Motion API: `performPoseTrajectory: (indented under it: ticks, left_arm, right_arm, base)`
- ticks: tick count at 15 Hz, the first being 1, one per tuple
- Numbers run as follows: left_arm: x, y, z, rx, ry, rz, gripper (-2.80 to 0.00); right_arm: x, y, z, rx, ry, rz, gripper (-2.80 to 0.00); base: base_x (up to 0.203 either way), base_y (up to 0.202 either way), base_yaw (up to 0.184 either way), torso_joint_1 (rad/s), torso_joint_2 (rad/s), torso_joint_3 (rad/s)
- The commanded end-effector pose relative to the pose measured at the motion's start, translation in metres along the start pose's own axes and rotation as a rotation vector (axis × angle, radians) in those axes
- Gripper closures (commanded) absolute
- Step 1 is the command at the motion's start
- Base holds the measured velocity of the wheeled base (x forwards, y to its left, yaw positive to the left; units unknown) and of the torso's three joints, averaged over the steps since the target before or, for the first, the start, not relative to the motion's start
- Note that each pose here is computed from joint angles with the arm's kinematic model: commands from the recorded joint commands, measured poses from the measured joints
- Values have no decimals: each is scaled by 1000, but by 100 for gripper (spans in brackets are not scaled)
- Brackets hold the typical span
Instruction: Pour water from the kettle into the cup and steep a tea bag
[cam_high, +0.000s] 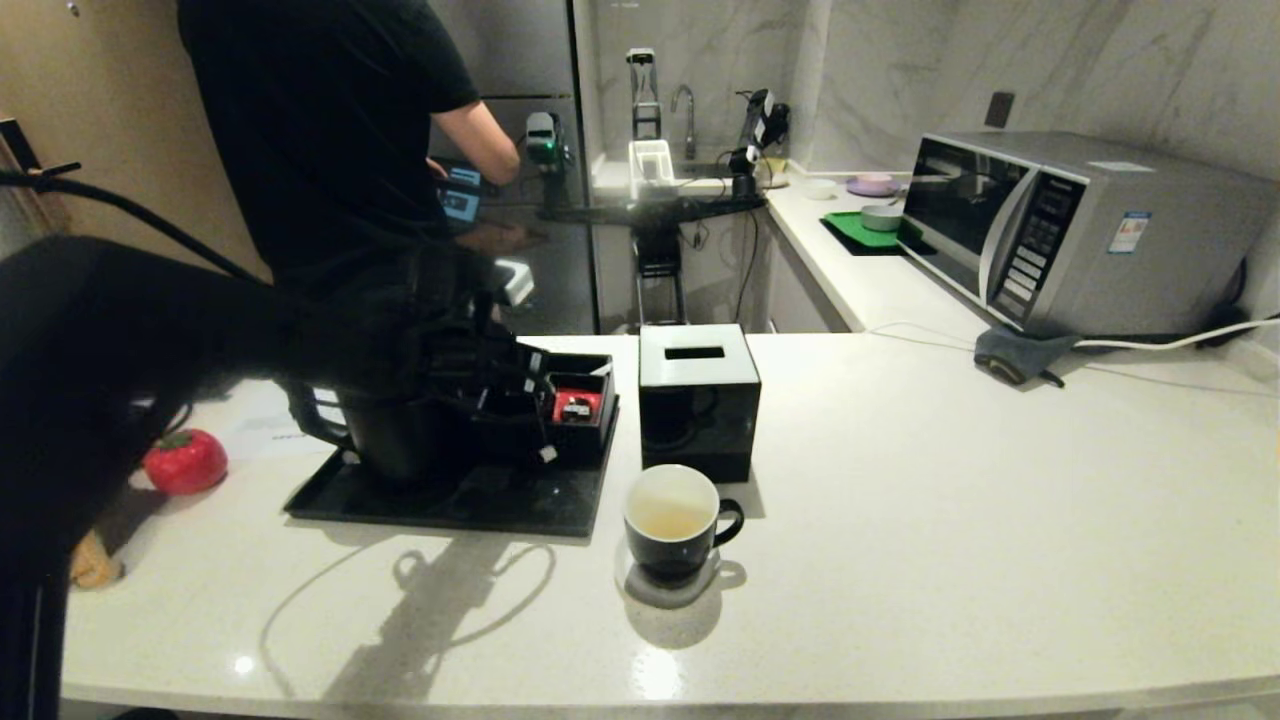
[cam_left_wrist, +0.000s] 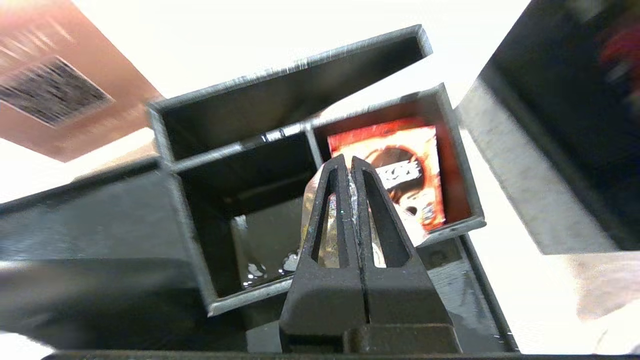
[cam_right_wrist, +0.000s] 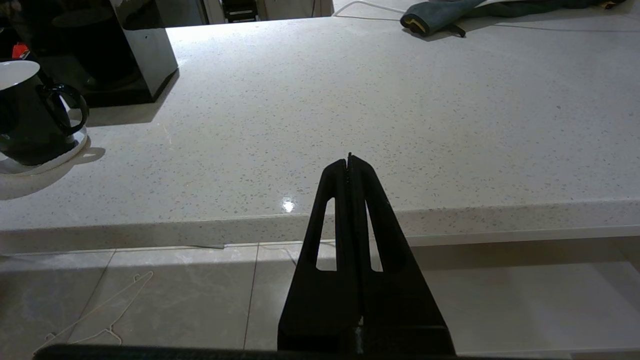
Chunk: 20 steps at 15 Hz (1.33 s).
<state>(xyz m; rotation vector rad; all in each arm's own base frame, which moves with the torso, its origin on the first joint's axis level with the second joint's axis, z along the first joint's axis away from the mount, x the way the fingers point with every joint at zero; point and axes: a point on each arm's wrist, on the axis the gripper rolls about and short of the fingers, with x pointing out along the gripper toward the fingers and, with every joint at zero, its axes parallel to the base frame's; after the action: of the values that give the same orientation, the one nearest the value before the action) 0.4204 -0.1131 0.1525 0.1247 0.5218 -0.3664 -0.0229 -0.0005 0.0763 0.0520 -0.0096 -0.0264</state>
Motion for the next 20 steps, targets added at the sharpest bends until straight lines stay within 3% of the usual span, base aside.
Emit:
performPoseTrajectory:
  ticks: [1, 8, 20]
  left_arm:
    - [-26, 0, 18, 4, -62, 7, 0]
    - [-73, -9, 37, 22, -145, -1, 0]
    - [-153, -28, 31, 39, -207, -28, 0]
  right_arm:
    - [0, 0, 0, 0, 0, 1, 0]
    - [0, 0, 0, 0, 1, 0, 0]
    - [0, 0, 0, 0, 1, 0, 0]
  base:
    - [0, 0, 0, 0, 0, 0]
    - [0, 0, 0, 0, 0, 0]
    - [0, 0, 0, 0, 0, 0]
